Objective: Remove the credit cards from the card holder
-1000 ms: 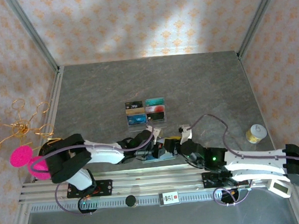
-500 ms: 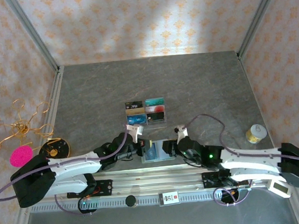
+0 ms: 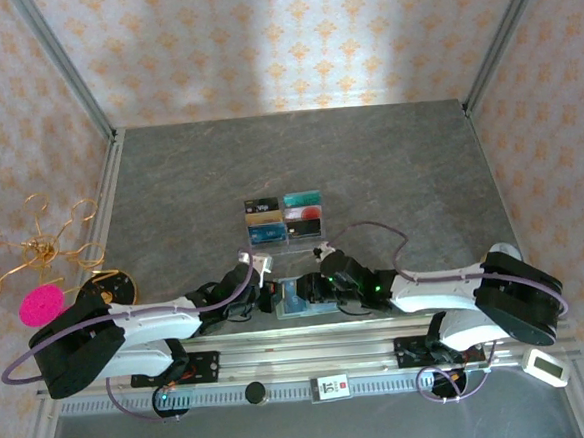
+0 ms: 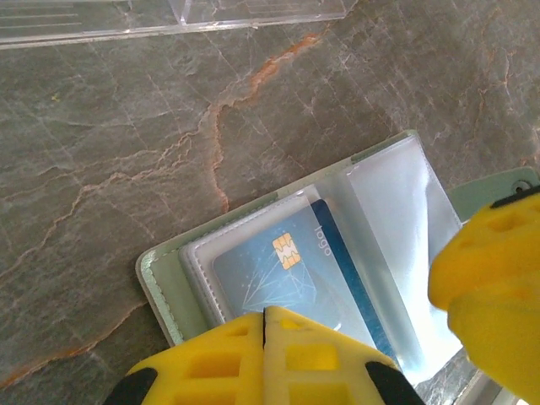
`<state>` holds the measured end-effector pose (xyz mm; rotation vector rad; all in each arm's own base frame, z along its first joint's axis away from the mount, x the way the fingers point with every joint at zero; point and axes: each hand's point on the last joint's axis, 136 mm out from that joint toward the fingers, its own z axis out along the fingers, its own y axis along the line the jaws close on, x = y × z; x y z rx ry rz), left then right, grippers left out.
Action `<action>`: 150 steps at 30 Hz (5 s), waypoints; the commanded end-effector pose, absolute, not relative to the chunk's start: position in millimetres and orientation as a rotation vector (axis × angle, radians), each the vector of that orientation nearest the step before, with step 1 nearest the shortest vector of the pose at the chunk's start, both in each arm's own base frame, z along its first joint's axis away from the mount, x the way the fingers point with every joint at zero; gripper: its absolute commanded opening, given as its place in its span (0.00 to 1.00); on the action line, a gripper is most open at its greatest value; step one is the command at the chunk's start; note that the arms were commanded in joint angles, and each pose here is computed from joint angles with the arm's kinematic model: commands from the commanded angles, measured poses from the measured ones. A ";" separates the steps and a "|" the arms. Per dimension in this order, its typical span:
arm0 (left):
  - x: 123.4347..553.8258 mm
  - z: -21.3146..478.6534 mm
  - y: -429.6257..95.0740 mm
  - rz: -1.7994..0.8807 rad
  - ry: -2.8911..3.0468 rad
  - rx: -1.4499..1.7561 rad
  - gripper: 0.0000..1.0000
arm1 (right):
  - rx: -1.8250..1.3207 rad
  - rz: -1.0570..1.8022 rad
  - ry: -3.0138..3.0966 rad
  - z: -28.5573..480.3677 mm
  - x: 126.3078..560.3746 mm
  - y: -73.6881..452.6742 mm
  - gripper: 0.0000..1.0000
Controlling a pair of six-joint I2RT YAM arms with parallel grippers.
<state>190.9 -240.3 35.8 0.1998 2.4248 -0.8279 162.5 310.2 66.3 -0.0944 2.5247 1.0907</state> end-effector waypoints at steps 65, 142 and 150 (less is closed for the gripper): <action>181.0 56.1 -286.6 -0.882 2.383 0.437 0.00 | 0.092 0.874 2.586 24.9 167.1 262.1 0.00; 212.2 281.6 -209.3 -0.787 1.851 0.209 0.57 | -1.819 0.500 1.780 170.9 281.2 373.5 0.00; 218.9 285.9 -201.3 -0.733 1.839 0.194 0.57 | -1.970 0.457 1.709 154.4 288.3 377.4 0.00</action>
